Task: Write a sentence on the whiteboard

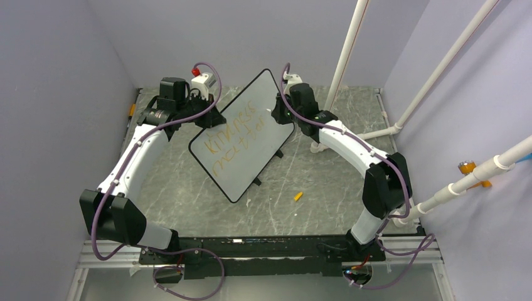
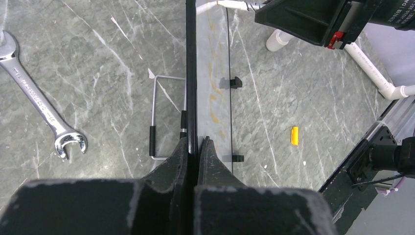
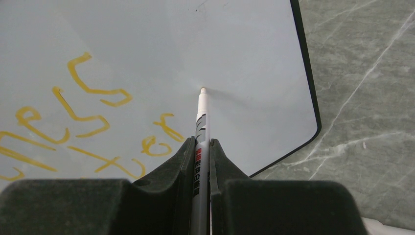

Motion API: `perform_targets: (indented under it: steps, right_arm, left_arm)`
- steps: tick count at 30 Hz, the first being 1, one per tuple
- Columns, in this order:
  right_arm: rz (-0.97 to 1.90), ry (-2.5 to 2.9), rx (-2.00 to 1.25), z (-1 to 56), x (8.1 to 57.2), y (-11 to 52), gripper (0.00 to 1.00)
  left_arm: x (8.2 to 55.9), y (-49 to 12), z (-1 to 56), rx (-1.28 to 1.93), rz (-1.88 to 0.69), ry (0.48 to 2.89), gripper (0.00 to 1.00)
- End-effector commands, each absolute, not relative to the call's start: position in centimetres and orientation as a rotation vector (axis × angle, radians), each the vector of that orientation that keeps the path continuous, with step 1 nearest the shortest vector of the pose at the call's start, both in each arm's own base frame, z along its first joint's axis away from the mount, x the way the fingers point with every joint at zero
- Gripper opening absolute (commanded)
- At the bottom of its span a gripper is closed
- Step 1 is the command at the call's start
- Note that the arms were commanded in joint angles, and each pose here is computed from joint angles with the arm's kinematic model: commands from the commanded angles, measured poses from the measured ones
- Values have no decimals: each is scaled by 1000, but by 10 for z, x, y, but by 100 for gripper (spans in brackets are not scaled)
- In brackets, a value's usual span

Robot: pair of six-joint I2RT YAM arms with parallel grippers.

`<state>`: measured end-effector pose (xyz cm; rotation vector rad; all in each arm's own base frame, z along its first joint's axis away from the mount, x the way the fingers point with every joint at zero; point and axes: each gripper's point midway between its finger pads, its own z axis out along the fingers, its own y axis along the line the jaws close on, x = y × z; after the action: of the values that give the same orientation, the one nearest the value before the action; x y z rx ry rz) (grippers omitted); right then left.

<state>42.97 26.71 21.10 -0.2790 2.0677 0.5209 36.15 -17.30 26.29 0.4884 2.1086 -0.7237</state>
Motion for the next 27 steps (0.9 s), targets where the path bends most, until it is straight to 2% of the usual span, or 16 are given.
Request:
perform_targets:
  steps: [1, 27]
  right_arm:
    - [551, 2009, -275, 231, 441, 274, 0]
    - [662, 2031, -364, 224, 425, 289, 0]
  left_arm:
    - [356, -142, 219, 547, -501, 2245, 0]
    - [357, -143, 216, 549, -507, 2253, 0]
